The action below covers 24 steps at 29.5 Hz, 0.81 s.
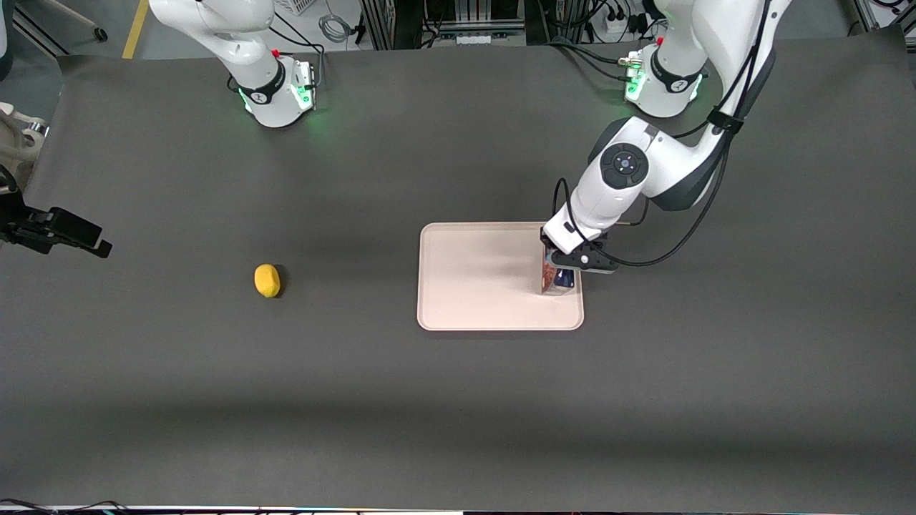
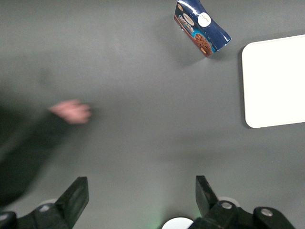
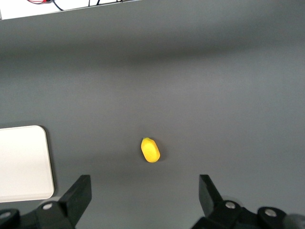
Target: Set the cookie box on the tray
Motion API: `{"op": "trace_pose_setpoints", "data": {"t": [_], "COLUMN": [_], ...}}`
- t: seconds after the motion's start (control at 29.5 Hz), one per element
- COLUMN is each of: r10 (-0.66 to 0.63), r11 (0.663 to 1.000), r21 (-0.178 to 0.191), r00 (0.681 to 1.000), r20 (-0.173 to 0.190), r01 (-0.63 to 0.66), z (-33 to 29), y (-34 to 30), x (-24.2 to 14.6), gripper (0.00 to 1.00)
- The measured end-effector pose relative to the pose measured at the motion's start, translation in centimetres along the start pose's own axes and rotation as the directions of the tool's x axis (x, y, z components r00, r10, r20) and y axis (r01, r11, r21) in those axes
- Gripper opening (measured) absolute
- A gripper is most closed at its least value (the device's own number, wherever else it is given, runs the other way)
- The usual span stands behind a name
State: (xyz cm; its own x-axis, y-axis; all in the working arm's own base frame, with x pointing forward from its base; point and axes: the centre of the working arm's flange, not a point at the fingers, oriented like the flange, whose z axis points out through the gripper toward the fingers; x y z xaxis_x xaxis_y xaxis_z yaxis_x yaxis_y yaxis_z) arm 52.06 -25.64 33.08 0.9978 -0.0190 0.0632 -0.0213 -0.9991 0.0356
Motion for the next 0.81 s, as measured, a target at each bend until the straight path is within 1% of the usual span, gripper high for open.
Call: {"op": "trace_pose_setpoints", "data": {"t": [0.03, 0.2, 0.27, 0.34, 0.37, 0.44, 0.58, 0.68, 0.81], "r10": [-0.009, -0.071, -0.098, -0.114, -0.121, -0.12, -0.079, -0.044, -0.01], "r11": [1.0, 0.991, 0.986, 0.983, 0.982, 0.984, 0.991, 0.994, 0.997], "r21": [0.02, 0.116, 0.14, 0.15, 0.152, 0.144, 0.12, 0.101, 0.082], "r00": [1.0, 0.996, 0.994, 0.992, 0.991, 0.99, 0.989, 0.989, 0.988], "r20": [0.007, 0.047, 0.055, 0.058, 0.062, 0.075, 0.122, 0.143, 0.156], "r01": [0.009, 0.065, 0.089, 0.105, 0.11, 0.108, 0.065, 0.03, -0.003], "z": [-1.5, -10.3, -14.6, -18.8, -21.0, -24.9, -31.1, -33.7, -34.1], "y": [-0.4, -2.8, -4.2, -5.8, -6.9, -9.3, -15.6, -20.2, -24.0], "x": [0.5, 2.4, 2.8, 3.1, 3.1, 3.1, 2.3, 1.4, 0.3], "gripper": [1.0, 1.0, 1.0, 1.0, 1.0, 1.0, 1.0, 1.0, 1.0]}}
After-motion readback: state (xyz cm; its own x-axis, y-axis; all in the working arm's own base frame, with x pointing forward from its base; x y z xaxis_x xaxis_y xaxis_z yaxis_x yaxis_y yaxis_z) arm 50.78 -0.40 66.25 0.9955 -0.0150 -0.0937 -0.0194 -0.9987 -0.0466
